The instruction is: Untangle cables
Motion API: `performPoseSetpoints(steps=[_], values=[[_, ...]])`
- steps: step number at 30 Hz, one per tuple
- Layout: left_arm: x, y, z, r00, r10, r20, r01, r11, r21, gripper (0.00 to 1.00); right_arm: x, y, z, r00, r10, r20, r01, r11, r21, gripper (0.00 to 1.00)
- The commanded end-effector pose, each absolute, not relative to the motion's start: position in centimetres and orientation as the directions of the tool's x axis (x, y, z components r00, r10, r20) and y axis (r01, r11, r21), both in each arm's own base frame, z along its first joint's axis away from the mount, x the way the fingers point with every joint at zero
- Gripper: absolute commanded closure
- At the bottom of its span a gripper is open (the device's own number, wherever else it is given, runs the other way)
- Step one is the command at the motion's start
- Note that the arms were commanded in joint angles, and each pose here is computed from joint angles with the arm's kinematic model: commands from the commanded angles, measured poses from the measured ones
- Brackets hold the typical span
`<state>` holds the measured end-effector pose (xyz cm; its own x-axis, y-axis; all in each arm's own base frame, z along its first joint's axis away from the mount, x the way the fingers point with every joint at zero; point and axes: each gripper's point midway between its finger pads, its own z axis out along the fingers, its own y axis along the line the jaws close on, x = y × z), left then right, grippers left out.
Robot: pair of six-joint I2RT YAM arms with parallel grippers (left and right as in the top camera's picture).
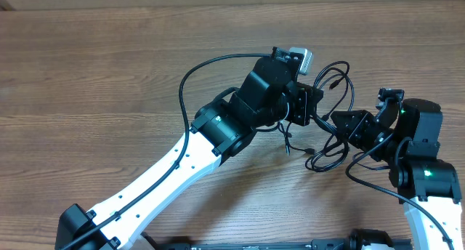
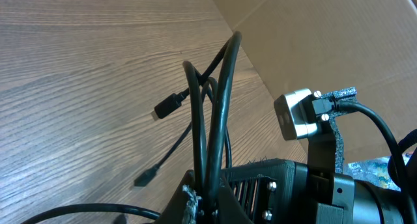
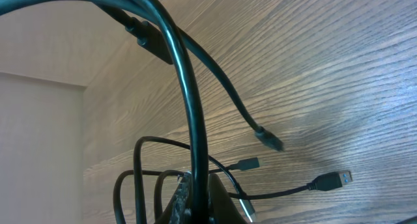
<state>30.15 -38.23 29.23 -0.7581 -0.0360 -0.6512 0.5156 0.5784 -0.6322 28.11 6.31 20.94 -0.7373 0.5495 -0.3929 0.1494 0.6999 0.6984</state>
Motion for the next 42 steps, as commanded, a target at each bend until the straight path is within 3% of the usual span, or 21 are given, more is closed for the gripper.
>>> performPoseSetpoints(steps=[1,13,17,27,42], values=[[29.8,-37.9,30.6,-0.752,-0.056,-0.656,0.52,0.561,-0.644,0.96,28.2,6.3,21.4,-0.734,0.548,-0.402,0.138,0.699,0.702,0.96],[28.2,-36.5,26.9,-0.599,0.27,-0.754,0.725,0.582,-0.368,0.96,28.3,6.3,21.5,-0.732,0.551,-0.402,0.138,0.697,0.704,0.96],[26.8,-36.4,25.9,-0.548,0.37,-0.75,0.792,0.519,-0.322,0.96,28.3,6.3,21.5,-0.731,0.551,-0.403,0.137,0.697,0.704,0.96],[23.5,-35.3,23.6,-0.417,0.57,-0.708,0.902,0.356,-0.245,0.96,28.4,6.1,21.4,-0.725,0.555,-0.408,0.147,0.703,0.696,0.96],[22.5,-34.2,22.3,-0.417,0.629,-0.656,0.906,0.344,-0.247,0.96,28.1,3.9,19.8,-0.692,0.588,-0.42,0.259,0.745,0.615,0.96]])
